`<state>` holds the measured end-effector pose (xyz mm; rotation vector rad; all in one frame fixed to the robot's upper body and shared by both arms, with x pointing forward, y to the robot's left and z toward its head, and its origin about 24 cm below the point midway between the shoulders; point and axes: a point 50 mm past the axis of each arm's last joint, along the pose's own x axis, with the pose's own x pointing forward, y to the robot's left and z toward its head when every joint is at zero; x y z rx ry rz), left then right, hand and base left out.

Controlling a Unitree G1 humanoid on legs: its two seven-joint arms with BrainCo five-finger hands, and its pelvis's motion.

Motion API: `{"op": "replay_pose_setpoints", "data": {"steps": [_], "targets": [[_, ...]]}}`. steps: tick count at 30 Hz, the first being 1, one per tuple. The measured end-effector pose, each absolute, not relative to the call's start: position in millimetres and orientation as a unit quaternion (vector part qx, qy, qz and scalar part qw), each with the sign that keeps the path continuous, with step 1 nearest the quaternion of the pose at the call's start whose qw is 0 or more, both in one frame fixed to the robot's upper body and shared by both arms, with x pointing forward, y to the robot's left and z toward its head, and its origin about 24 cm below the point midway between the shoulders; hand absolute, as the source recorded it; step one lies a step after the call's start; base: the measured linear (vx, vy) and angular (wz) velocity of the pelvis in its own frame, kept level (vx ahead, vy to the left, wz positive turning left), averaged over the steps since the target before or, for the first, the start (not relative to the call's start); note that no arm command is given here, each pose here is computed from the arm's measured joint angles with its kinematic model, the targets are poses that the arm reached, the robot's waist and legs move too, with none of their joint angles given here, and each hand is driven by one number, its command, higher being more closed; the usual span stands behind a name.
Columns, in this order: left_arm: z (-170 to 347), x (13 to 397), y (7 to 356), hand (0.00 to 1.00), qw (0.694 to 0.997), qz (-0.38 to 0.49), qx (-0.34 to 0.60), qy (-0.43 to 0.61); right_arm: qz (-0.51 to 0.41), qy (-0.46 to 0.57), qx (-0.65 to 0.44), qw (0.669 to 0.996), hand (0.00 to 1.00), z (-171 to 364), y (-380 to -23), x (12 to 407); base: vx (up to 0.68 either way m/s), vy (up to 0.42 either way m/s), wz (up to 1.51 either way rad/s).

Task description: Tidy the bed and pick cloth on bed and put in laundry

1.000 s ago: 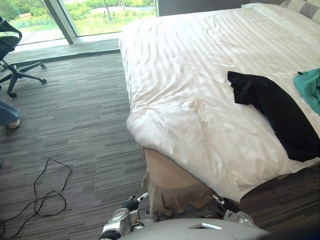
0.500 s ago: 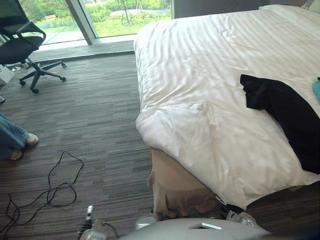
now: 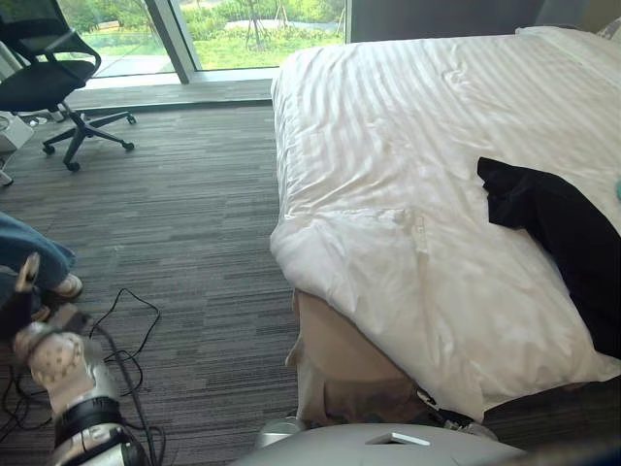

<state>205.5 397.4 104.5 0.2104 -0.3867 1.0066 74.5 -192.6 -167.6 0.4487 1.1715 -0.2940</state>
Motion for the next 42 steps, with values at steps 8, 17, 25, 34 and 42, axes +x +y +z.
{"op": "replay_pose_setpoints", "data": {"steps": [8, 17, 25, 34, 42], "targets": [[170.6, 299.7, 278.0, 0.00, 0.905, 0.150, 0.281, -0.283, -0.179, 0.518, 0.236, 0.802, 0.00, -164.5, -204.4, 73.6, 0.06, -0.018, -0.23], [115.9, 335.8, 190.6, 0.00, 0.911, -0.090, 0.378, -0.141, -0.230, 0.517, 0.262, 0.782, 0.00, -167.1, -209.4, 50.8, -0.08, -0.054, -0.35], [48.1, 338.8, 184.1, 0.00, 0.891, -0.144, 0.427, 0.054, -0.228, 0.534, 0.242, 0.778, 0.00, -167.5, -211.7, 37.6, -0.17, -0.065, -0.12], [-0.1, 324.7, 165.3, 1.00, 0.836, -0.227, 0.473, 0.162, -0.228, 0.546, 0.228, 0.773, 0.00, -166.6, -218.2, 29.1, -0.04, 0.018, -0.04], [9.2, 339.5, 163.5, 1.00, 0.808, -0.229, 0.515, 0.171, -0.196, 0.515, 0.229, 0.802, 0.00, -161.2, -223.0, 66.1, 0.09, 0.040, -0.09]]}}
